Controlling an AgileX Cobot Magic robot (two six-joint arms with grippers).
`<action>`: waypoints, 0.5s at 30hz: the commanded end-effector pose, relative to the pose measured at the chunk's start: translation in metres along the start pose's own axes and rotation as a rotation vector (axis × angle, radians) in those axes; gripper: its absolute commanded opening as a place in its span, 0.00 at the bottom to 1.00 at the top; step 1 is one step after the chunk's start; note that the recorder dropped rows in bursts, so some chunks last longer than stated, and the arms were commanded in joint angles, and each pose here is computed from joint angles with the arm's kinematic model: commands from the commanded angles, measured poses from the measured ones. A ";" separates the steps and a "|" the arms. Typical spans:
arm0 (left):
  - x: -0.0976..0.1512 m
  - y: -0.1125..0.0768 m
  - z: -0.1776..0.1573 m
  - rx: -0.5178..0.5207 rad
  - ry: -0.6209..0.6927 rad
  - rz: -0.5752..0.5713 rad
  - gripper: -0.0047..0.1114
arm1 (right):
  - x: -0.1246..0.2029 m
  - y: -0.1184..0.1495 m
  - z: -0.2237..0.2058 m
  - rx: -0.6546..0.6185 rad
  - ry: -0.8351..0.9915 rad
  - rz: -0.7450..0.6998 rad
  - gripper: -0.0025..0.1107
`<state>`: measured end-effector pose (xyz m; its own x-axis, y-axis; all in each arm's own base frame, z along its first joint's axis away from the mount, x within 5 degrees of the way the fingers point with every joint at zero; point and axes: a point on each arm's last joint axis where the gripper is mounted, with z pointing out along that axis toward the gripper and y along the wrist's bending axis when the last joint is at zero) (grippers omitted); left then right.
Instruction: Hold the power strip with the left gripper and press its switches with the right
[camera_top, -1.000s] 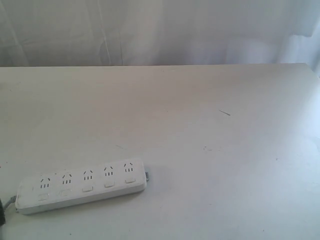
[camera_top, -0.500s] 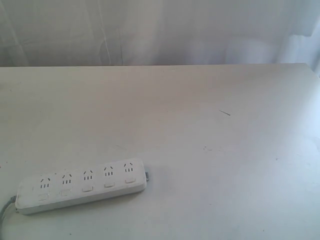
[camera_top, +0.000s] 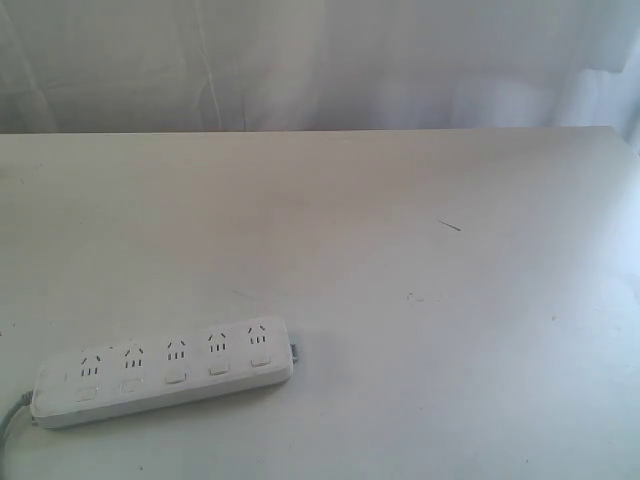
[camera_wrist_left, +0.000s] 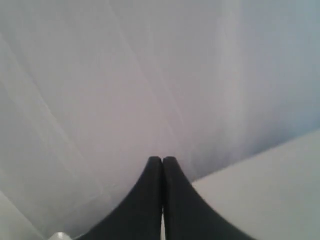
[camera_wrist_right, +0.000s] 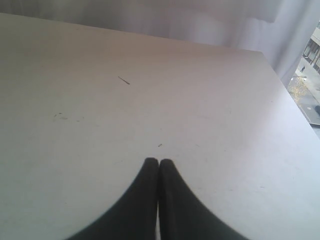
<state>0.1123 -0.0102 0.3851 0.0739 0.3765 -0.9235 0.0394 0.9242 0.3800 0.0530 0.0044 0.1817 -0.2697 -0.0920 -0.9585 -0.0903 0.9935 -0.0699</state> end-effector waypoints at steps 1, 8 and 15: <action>0.012 -0.007 0.028 0.061 0.227 0.346 0.04 | 0.000 0.000 0.000 0.004 -0.015 0.004 0.02; 0.033 -0.033 0.022 0.376 0.485 0.573 0.04 | 0.000 0.000 0.000 0.004 -0.015 0.004 0.02; 0.059 -0.054 -0.020 0.900 0.790 0.769 0.04 | 0.000 0.000 0.000 0.004 -0.015 0.004 0.02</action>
<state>0.1084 -0.0353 0.3146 -0.2058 0.9601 -0.1895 0.7906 0.2772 0.5460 0.0530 0.0044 0.1817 -0.2697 -0.0920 -0.9585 -0.0903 0.9935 -0.0699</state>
